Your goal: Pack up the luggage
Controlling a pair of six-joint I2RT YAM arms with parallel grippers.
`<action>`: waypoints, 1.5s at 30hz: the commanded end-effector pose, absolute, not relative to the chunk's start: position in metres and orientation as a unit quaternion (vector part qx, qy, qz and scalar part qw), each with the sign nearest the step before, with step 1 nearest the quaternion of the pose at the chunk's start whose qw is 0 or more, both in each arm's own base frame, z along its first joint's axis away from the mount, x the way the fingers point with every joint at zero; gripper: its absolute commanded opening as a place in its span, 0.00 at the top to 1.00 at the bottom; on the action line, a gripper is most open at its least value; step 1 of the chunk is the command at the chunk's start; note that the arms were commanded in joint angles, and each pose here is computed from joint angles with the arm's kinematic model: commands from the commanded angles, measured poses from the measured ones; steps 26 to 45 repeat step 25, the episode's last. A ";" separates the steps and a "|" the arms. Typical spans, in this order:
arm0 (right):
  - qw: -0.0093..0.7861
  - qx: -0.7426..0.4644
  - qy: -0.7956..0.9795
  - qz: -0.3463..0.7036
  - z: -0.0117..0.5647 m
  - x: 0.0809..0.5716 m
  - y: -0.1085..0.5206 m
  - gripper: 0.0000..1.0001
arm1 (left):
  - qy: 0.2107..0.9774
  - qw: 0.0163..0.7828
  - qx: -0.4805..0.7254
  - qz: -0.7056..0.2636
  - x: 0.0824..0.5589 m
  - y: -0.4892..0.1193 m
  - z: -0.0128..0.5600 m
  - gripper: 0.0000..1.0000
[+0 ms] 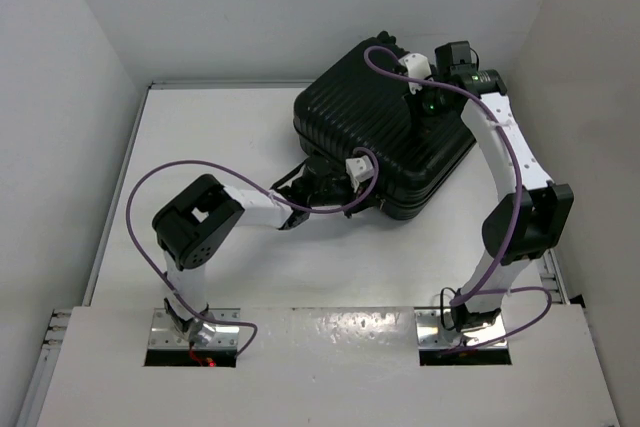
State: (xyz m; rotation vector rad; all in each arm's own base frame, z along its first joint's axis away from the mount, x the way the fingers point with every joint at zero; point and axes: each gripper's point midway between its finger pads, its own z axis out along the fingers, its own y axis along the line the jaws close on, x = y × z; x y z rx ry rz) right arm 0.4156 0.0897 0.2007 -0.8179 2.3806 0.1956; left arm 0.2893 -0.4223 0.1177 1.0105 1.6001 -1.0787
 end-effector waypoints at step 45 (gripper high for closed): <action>0.434 -0.130 0.880 0.143 0.294 0.393 0.021 0.00 | 0.756 0.594 0.250 -0.111 0.391 -0.173 0.317 0.00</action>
